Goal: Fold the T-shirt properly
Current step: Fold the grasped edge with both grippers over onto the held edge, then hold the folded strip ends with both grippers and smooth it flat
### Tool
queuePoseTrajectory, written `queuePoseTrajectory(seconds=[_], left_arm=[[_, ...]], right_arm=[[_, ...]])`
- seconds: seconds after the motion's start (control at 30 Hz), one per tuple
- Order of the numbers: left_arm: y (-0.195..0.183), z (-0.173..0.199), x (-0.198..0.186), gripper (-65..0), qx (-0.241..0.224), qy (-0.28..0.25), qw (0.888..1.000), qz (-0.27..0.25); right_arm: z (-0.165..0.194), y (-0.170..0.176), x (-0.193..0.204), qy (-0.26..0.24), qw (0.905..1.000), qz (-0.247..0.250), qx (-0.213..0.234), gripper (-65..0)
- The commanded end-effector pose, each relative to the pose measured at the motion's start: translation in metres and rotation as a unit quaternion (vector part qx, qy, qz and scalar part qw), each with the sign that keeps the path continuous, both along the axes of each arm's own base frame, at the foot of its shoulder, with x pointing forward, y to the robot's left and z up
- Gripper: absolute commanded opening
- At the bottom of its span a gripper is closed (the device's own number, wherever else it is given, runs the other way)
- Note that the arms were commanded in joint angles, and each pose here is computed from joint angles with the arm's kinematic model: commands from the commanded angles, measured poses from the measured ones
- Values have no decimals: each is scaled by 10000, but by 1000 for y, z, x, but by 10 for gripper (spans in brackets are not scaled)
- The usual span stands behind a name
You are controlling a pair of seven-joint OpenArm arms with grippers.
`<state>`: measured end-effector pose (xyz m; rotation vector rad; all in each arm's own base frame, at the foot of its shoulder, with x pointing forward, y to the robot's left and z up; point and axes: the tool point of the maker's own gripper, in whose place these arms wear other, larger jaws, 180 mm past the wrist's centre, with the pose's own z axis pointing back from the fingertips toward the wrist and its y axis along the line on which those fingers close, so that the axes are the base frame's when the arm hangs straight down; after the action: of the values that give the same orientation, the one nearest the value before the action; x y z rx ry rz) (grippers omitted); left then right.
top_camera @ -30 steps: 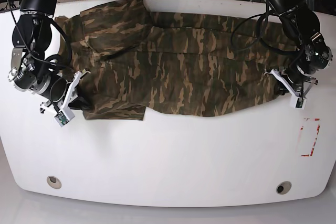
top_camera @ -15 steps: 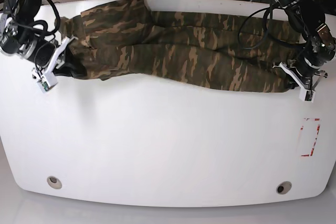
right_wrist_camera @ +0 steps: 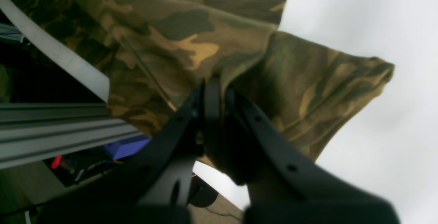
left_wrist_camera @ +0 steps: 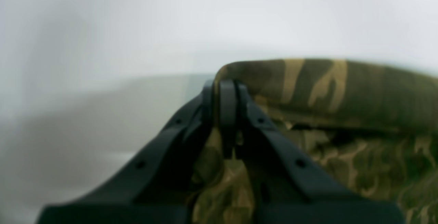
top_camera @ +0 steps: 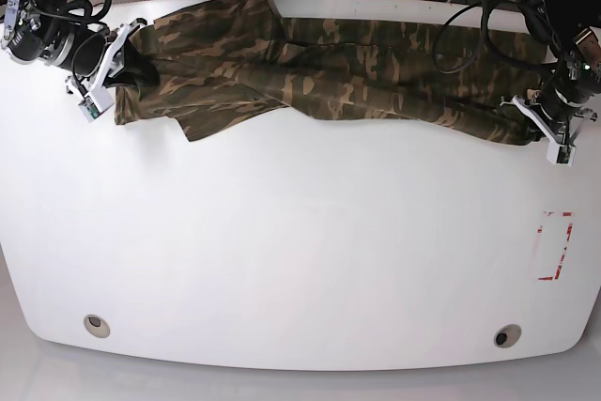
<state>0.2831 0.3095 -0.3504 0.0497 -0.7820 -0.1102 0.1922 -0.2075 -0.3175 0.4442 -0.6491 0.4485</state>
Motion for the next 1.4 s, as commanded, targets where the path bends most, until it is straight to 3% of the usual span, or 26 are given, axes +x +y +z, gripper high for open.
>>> queuePoseTrajectory(seconds=[0.0,0.07,0.2,0.27,0.33,0.47,0.57,0.7,0.83,0.9,1.0,1.37], left_arm=[[7,11,1,-650,111,-178,9998,-3],[10,9,-4,-650,165,-102,9998,-8],[6,6,-5,-640,228,-2,9996,-178],[5,-3,-14,-561,224,147,9994,-196],[4,-8,-21,-468,221,241,9993,-206],[3,-8,-21,-296,205,235,9993,-217],[-3,4,-16,-239,140,16,9995,-293],[-27,29,-5,-237,-386,-493,9965,-555],[-38,47,1,-240,-770,-631,9916,-828],[-42,58,10,-240,-894,-838,9884,-902],[-37,65,20,-239,-723,-913,9895,-852],[-6,13,41,-242,-309,84,9988,-368]], right_arm=[[5,-3,-2,-56,10000,41,-51,-648],[2,-2,-5,3,10000,48,-43,-615],[-9,-2,-10,183,9997,-118,120,-450],[-22,-7,-21,438,9986,-238,154,-357],[-34,-13,-28,644,9973,-353,101,-306],[-40,-16,-30,708,9967,-409,-1,-303],[-33,-11,-28,571,9976,-383,-15,-309],[-32,-8,-27,536,9980,-342,-2,-309],[-28,-6,-18,406,9986,-329,40,-309],[-27,-3,-16,375,9986,-352,97,-309],[-26,0,-12,309,9986,-393,164,-309],[-26,1,-11,292,9986,-400,188,-309]])
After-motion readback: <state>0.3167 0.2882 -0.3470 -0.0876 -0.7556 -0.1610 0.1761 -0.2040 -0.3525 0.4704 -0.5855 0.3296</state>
